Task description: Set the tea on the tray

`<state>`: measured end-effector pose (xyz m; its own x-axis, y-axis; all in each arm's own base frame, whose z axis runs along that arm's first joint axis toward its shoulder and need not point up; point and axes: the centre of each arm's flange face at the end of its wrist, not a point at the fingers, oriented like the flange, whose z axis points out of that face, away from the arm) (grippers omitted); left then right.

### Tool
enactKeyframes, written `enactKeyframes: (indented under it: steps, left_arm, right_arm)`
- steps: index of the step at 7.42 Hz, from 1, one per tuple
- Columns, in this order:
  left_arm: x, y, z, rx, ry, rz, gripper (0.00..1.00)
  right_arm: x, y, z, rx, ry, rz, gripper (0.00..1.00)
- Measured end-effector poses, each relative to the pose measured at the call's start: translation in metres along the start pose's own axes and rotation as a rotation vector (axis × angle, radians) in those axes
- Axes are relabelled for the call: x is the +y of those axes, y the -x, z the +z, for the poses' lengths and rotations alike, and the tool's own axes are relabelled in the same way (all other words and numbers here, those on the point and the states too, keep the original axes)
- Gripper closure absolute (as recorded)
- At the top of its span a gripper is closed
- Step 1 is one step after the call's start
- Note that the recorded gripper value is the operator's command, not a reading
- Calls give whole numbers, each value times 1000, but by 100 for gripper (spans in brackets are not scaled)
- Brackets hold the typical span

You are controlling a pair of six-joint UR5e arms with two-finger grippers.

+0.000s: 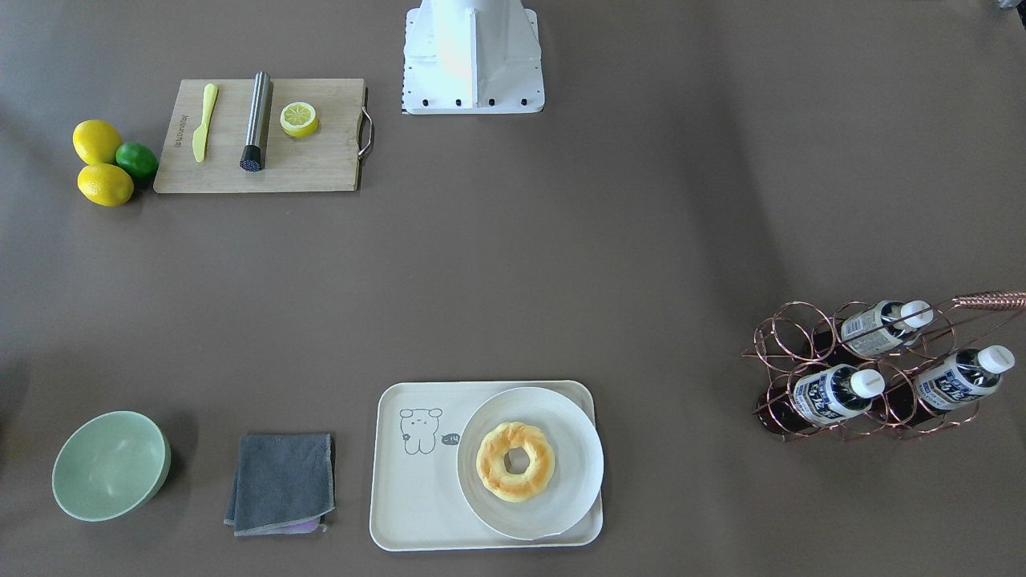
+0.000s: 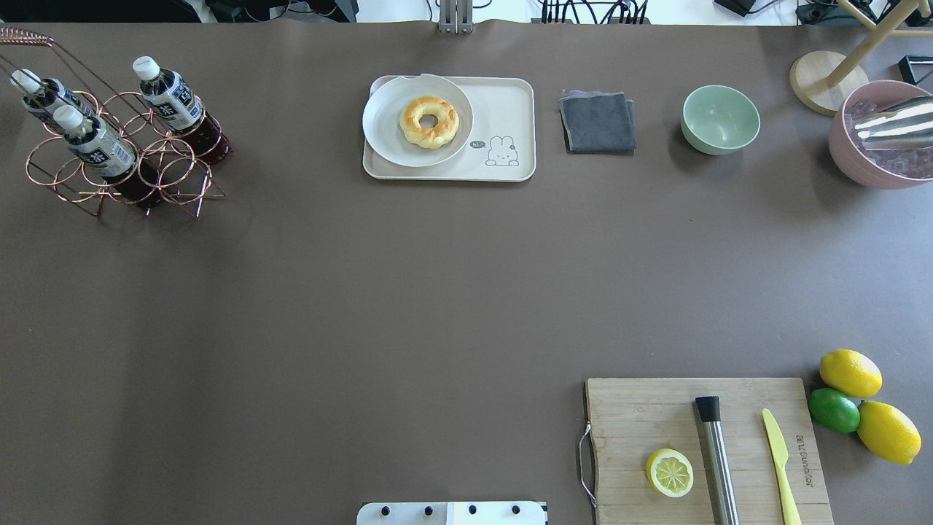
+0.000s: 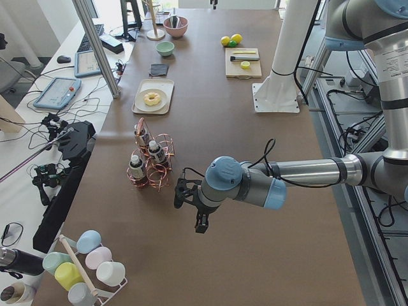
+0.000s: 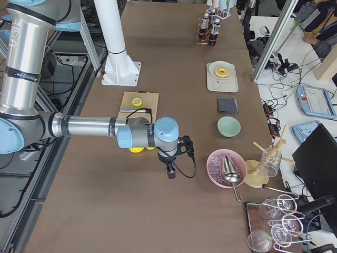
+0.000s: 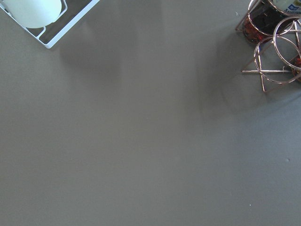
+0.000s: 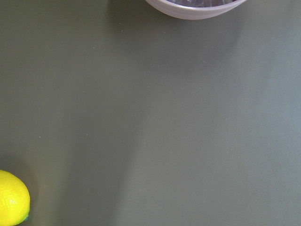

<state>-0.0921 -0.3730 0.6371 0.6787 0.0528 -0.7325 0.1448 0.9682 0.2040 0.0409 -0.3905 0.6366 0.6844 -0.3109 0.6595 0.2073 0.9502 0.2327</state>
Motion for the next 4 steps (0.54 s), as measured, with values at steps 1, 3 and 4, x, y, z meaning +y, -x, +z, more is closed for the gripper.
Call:
enactKeyframes:
  steps: [1, 3, 4]
  left_arm:
    - [0, -2, -1, -2, -17, 18, 3]
    - [2, -5, 0, -2, -25, 35, 3]
    - [4, -5, 2, -1, -23, 36, 3]
  right_arm:
    - [0, 0, 1, -4, 2, 2, 0]
    - [3, 1, 2, -22, 0, 4, 0]
    - [3, 1, 2, -23, 0, 3, 0]
